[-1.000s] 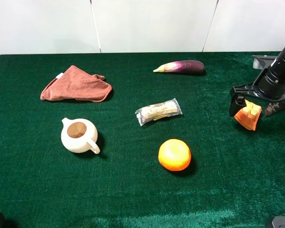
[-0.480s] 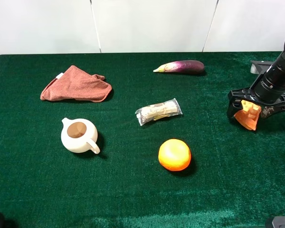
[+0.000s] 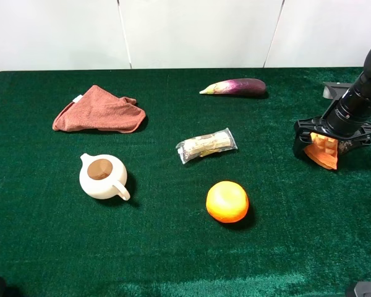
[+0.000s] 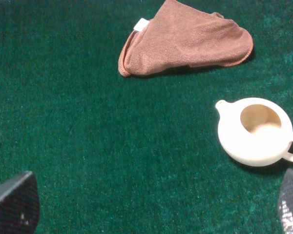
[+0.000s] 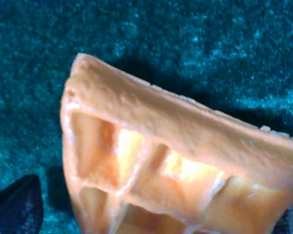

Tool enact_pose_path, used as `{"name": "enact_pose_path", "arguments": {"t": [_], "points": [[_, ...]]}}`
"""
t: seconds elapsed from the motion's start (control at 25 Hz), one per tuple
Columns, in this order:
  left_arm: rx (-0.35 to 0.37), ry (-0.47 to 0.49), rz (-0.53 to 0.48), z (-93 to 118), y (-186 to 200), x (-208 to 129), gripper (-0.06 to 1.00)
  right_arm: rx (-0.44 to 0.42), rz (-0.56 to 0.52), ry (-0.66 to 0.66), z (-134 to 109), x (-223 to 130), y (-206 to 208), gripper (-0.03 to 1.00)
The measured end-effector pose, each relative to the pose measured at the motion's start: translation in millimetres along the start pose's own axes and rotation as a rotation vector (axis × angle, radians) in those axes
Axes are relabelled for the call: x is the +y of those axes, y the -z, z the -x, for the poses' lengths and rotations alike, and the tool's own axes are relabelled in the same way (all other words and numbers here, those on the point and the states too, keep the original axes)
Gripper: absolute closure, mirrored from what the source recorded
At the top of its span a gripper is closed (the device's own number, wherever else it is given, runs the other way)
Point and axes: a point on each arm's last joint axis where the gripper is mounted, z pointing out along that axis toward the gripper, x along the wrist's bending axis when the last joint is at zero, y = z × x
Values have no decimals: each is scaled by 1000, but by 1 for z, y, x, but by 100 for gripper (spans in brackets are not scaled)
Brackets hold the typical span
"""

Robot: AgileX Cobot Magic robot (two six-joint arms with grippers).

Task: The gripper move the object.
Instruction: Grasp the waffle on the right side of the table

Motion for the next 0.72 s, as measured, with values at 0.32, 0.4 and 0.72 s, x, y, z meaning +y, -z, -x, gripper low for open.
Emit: {"name": "enact_pose_path", "arguments": {"t": [0.32,0.4,0.72], "points": [[0,0,0,0,0,0,-5,0,1,-8,0,0,0,29],[0,0,0,0,0,0,-5,-1,1,-9,0,0,0,35],[0,0,0,0,0,0,-5,-8,0,1,1,0,0,48]]}}
